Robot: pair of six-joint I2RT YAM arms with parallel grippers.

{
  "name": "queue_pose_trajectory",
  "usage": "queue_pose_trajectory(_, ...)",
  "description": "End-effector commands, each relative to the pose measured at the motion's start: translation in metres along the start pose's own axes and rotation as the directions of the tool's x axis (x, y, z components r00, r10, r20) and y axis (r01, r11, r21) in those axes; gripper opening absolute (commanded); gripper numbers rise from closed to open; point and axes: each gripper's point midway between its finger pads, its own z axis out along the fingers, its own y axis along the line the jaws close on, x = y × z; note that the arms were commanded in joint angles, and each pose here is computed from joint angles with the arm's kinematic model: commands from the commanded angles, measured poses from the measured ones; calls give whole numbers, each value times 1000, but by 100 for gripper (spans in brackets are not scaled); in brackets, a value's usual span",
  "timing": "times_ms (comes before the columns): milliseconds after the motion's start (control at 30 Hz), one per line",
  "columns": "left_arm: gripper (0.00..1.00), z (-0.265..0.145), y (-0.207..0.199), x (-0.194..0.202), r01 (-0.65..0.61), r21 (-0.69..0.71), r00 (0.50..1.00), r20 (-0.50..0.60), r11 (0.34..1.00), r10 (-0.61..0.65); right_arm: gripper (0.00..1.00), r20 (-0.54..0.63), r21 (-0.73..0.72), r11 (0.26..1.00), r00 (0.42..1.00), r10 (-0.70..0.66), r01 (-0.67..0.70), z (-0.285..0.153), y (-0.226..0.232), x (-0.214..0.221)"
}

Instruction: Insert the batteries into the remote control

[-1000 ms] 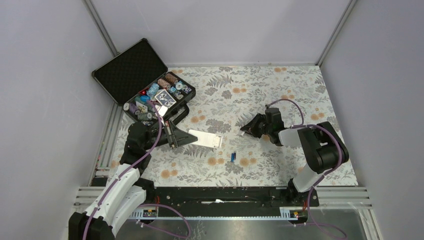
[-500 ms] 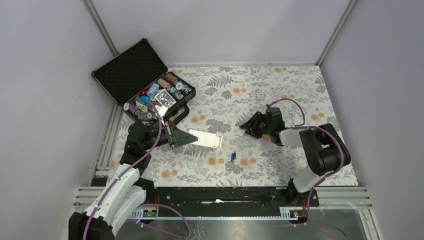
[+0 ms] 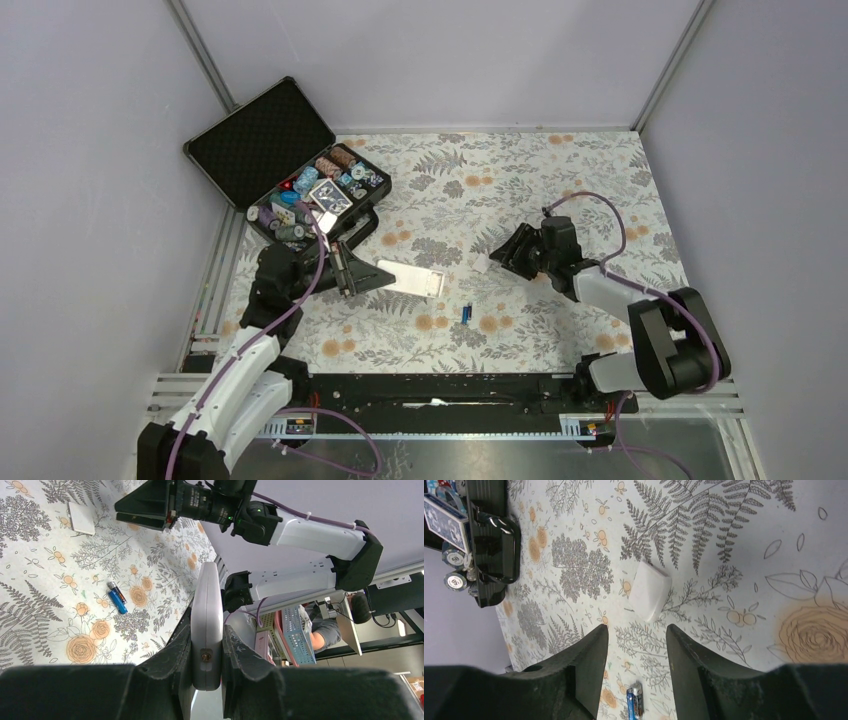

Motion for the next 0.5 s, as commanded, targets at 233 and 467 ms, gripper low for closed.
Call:
queue_pose_trajectory(233, 0, 9, 21, -5, 53, -69, 999, 4, 996, -53, 53, 14, -42, 991, 992, -123, 124, -46, 12, 9)
queue_pose_trajectory(467, 0, 24, 47, 11, 136, -147, 990, -5, 980, -139, 53, -22, -83, 968, 971, -238, 235, -64, 41, 31)
